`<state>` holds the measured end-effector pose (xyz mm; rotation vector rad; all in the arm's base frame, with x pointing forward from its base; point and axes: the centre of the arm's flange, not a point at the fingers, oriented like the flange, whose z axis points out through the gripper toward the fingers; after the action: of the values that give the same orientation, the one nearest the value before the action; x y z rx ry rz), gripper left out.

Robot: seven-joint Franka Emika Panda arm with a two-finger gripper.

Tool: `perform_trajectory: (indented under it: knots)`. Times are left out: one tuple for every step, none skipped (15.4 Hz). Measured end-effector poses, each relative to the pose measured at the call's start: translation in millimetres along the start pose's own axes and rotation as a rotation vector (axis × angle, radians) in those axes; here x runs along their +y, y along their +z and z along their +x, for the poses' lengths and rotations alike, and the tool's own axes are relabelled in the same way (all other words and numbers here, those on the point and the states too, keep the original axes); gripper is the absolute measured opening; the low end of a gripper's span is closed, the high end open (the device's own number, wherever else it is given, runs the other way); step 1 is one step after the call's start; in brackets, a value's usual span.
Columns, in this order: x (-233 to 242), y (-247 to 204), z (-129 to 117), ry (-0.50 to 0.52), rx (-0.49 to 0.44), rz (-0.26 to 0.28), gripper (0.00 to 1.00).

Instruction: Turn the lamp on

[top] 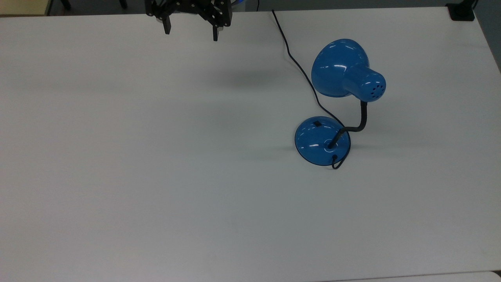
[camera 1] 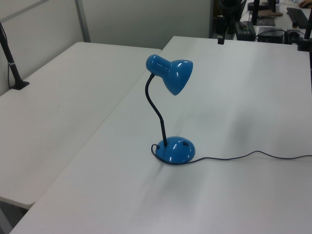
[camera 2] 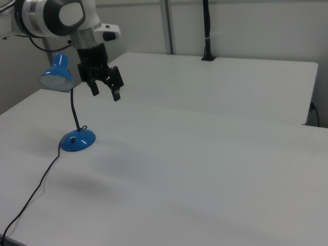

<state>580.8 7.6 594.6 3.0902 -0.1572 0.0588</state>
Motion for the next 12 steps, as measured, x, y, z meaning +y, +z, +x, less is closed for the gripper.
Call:
perform_trajectory:
  knots:
    - [0.0, 0.0, 0.0, 0.0, 0.0, 0.0, 1.0]
    - [0.0, 0.0, 0.0, 0.0, 0.0, 0.0, 1.0]
    - [0.0, 0.0, 0.0, 0.0, 0.0, 0.0, 1.0]
    - [0.0, 0.0, 0.0, 0.0, 0.0, 0.0, 1.0]
    - [0.0, 0.0, 0.0, -0.003, 0.0, 0.0, 1.0]
    - [-0.1, 0.0, 0.0, -0.013, 0.0, 0.0, 1.0]
    - [-0.2, 0.2, 0.0, -0.039, 0.0, 0.0, 1.0]
    - [-0.3, 0.8, -0.1, -0.08, -0.002, 0.0, 1.0]
    - [-0.5, 2.3, -0.4, -0.133, -0.007, 0.0, 1.0]
    - [-0.5, 4.7, -1.6, -0.191, -0.023, -0.001, 1.0]
    - [-0.4, 7.6, -3.7, -0.251, -0.047, 0.0, 1.0]
    - [-0.7, 10.4, -6.4, -0.31, -0.074, 0.002, 1.0]
